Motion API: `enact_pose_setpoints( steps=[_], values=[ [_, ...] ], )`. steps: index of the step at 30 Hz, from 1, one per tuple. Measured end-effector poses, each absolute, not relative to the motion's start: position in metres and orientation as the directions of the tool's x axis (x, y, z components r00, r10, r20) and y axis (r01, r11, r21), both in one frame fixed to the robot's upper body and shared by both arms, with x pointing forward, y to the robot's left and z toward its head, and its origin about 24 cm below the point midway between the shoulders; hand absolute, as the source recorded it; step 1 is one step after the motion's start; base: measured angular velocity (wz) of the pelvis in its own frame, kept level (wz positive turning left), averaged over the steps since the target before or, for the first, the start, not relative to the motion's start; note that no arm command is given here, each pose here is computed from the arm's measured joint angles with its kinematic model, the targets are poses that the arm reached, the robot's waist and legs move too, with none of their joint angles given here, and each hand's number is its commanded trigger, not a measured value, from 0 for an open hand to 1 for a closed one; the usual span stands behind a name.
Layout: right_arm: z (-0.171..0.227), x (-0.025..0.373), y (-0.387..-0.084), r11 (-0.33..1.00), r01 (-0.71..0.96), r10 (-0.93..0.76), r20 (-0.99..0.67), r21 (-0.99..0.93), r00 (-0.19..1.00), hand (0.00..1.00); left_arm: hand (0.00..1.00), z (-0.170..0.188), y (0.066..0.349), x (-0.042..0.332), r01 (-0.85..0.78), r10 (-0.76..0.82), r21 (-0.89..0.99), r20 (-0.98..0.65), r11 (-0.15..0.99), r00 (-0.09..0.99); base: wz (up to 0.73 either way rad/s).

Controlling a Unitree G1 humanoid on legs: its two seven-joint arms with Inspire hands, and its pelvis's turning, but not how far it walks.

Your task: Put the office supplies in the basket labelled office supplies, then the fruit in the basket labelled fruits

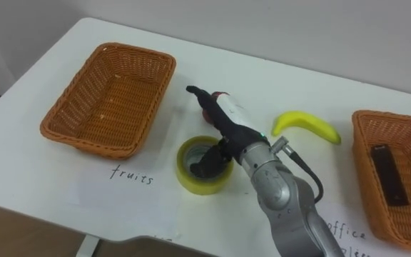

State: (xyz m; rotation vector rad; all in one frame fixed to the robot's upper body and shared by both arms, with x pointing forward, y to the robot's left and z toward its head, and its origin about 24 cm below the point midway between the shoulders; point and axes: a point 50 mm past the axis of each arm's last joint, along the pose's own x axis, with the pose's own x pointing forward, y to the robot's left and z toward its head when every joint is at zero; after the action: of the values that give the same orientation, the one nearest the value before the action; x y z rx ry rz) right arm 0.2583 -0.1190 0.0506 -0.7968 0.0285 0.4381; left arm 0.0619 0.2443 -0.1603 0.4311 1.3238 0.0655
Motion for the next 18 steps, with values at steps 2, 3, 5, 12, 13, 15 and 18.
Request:
enact_pose_setpoints(
  steps=[2, 3, 5, 12, 13, 15, 18],
  values=[
    [0.05, 0.2579, -0.119, 0.613, -0.395, 0.371, -0.192, -0.685, 0.909, 0.0, 0.0, -0.1602, 0.2444, 0.0623, 0.195, 0.289, 0.343, -0.922, 0.919, 0.256, 0.0],
    [0.049, 0.2571, -0.1191, 0.61, -0.402, 0.374, -0.199, -0.683, 0.906, 0.0, 0.0, -0.1602, 0.2445, 0.0624, 0.195, 0.292, 0.345, -0.921, 0.918, 0.257, 0.0],
    [0.0476, 0.2562, -0.1193, 0.605, -0.41, 0.376, -0.209, -0.682, 0.903, 0.0, 0.0, -0.1601, 0.2447, 0.0623, 0.193, 0.298, 0.351, -0.919, 0.916, 0.258, 0.0],
    [0.0454, 0.2554, -0.1188, 0.591, -0.432, 0.381, -0.237, -0.681, 0.894, 0.0, 0.0, -0.16, 0.2455, 0.0617, 0.19, 0.307, 0.359, -0.916, 0.914, 0.257, 0.0],
    [0.0448, 0.2553, -0.1189, 0.589, -0.438, 0.381, -0.245, -0.679, 0.892, 0.0, 0.0, -0.16, 0.2454, 0.0618, 0.19, 0.307, 0.36, -0.916, 0.913, 0.258, 0.0],
    [0.0445, 0.2552, -0.1189, 0.579, -0.445, 0.384, -0.253, -0.683, 0.888, 0.0, 0.0, -0.16, 0.2454, 0.0619, 0.19, 0.307, 0.36, -0.916, 0.913, 0.258, 0.0],
    [0.0441, 0.255, -0.1187, 0.568, -0.453, 0.388, -0.262, -0.687, 0.884, 0.0, 0.0, -0.16, 0.2454, 0.0618, 0.191, 0.307, 0.36, -0.916, 0.913, 0.258, 0.0]
  ],
)
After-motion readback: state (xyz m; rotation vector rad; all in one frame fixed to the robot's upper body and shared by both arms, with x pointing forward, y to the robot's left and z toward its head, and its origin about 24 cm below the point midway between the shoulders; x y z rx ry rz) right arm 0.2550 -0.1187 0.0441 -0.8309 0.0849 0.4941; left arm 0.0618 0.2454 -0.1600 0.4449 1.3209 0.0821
